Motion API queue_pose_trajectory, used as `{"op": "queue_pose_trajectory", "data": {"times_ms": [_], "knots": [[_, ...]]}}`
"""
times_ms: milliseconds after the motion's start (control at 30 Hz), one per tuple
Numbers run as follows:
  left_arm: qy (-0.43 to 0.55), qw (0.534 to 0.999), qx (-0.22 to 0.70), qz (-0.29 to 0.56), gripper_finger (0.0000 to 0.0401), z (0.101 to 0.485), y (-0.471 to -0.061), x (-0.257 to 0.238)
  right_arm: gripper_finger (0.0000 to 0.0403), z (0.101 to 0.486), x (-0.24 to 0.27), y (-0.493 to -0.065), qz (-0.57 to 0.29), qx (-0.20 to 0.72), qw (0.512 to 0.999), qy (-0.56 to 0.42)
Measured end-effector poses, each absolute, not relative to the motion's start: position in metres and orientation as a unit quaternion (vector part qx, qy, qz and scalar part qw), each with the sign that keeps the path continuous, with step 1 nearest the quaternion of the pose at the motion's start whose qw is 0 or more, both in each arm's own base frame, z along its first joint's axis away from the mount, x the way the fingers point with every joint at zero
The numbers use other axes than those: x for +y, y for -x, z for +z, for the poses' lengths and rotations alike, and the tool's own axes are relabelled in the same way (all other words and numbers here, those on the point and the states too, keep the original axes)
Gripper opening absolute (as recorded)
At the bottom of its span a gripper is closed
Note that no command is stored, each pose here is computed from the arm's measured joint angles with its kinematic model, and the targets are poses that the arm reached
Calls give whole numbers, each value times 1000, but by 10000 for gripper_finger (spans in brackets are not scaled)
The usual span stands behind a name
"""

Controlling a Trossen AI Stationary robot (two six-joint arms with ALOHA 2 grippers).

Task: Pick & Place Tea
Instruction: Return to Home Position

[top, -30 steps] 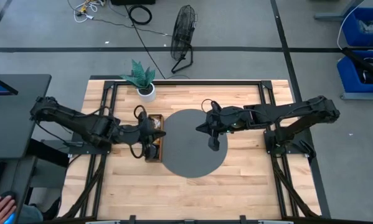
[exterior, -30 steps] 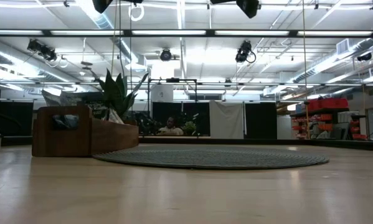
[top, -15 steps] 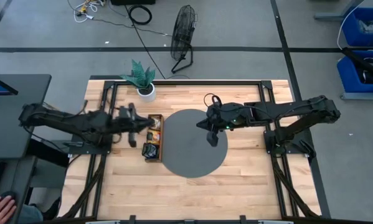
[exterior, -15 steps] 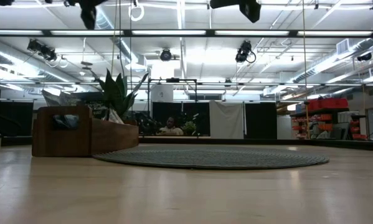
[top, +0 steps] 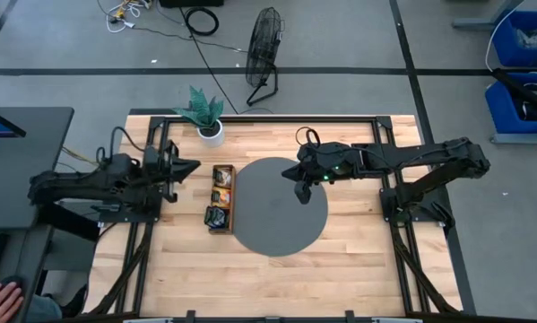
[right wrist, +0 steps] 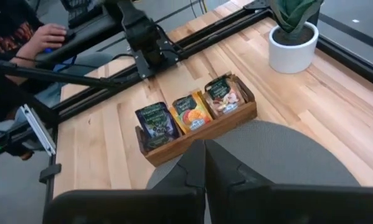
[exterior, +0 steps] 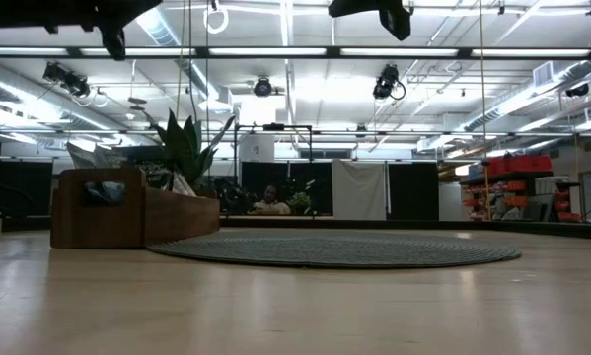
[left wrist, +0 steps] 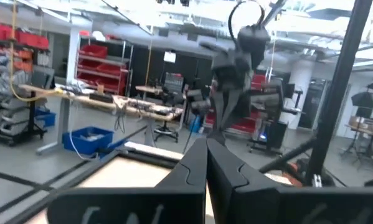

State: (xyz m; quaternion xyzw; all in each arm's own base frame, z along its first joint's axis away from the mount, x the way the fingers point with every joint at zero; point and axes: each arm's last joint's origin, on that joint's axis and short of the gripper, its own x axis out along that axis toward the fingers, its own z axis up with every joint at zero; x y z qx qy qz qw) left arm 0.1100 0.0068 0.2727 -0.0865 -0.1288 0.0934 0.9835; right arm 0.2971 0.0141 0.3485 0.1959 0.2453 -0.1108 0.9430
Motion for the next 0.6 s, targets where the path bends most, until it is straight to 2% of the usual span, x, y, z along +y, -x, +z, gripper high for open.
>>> {"op": "queue_pose_trajectory", "data": {"times_ms": [133, 333, 600], "knots": [[106, 983, -130, 79, 2, 262, -107, 10, 0, 349, 13, -297, -115, 241, 942, -205], [103, 979, -166, 61, 2, 266, -83, 8, 0, 348, 13, -297, -121, 241, 936, -227], [113, 984, -114, 82, 2, 255, -66, 8, 0, 348, 12, -297, -137, 237, 935, -224]]}}
